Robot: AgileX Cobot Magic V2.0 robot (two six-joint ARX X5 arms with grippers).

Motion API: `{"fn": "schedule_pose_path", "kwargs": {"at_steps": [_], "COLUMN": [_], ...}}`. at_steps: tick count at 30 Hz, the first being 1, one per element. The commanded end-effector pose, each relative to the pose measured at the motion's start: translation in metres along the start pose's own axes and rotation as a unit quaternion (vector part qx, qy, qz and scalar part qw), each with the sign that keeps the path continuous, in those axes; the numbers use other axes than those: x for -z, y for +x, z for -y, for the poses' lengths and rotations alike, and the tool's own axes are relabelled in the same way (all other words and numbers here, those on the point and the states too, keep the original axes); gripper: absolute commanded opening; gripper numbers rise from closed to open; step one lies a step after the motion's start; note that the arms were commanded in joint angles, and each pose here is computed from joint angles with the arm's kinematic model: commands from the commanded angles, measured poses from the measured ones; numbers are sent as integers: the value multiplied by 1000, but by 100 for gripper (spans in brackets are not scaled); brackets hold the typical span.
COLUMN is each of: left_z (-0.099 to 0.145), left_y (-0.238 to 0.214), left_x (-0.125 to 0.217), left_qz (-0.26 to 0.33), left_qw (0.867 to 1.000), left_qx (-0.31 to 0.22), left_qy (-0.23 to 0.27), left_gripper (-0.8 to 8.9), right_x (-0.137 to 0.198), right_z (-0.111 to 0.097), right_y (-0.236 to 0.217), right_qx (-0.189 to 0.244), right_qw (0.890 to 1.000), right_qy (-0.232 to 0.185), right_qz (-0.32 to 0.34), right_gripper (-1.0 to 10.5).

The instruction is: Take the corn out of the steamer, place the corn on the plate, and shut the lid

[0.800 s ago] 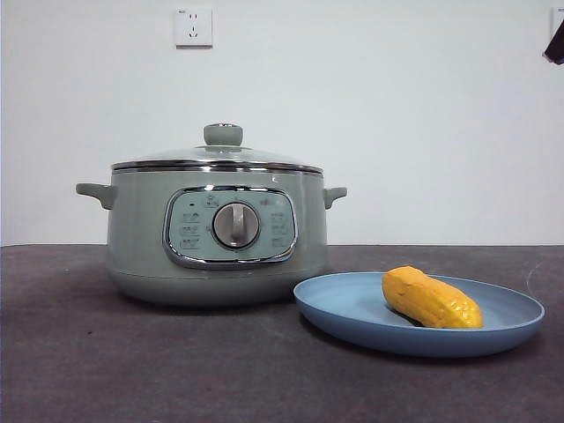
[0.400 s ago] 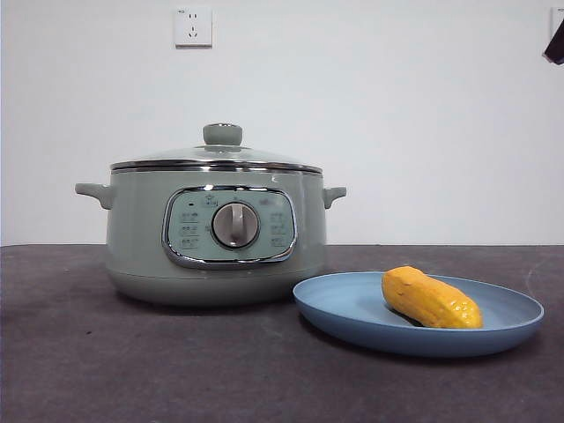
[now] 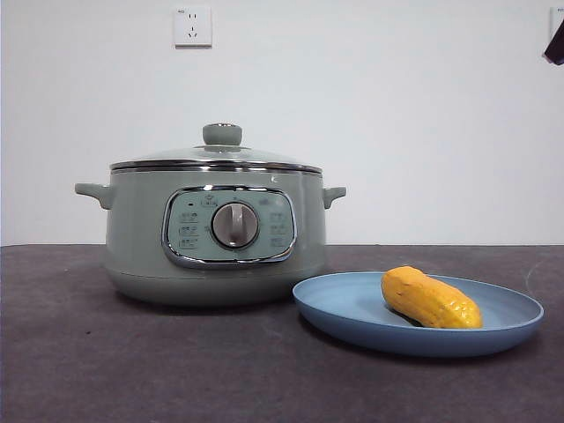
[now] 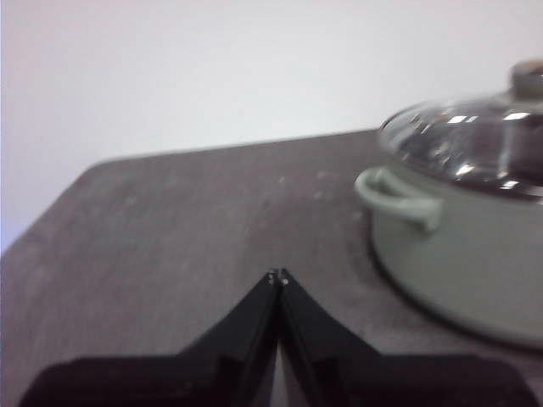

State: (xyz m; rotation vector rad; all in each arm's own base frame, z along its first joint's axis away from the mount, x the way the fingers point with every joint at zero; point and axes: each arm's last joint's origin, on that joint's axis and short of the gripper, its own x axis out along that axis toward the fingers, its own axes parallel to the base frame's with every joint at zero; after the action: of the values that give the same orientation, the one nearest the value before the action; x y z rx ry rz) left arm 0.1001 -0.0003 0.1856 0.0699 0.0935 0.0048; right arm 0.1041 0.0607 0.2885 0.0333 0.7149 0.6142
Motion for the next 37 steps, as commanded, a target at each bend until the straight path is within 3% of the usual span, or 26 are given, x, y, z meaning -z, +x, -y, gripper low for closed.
{"fn": "schedule_pose_path", "kwargs": {"at_steps": [1,9,32,35,37], "left_z": [0,1,1,1,1], "left_y": [1,-1,0,0,0], "left_x": [15,39,39,39,39], "left_qz": [-3,-47,-43,-43,-43], "left_qw": [999,996,996,996,996], "left_qx": [-18,-20,-19,-19,-19], "left_qy": [-35,-73,-78,-78,-78], "left_gripper": [-4,-4,-4,-4,-4], "right_x": [2,2,2,2,4], "right_z": [0,0,0,0,3], "right_y": [2,2,2,-3,-12], "right_qx": [0,0,0,4,27], "right_qw": [1000,1000,1000,1000,998], "right_qy": [-2,-2,-2,-5,-32], "right_qz": [-1,-1,-1,11,36], "right_gripper": [1,1,1,1,1]}}
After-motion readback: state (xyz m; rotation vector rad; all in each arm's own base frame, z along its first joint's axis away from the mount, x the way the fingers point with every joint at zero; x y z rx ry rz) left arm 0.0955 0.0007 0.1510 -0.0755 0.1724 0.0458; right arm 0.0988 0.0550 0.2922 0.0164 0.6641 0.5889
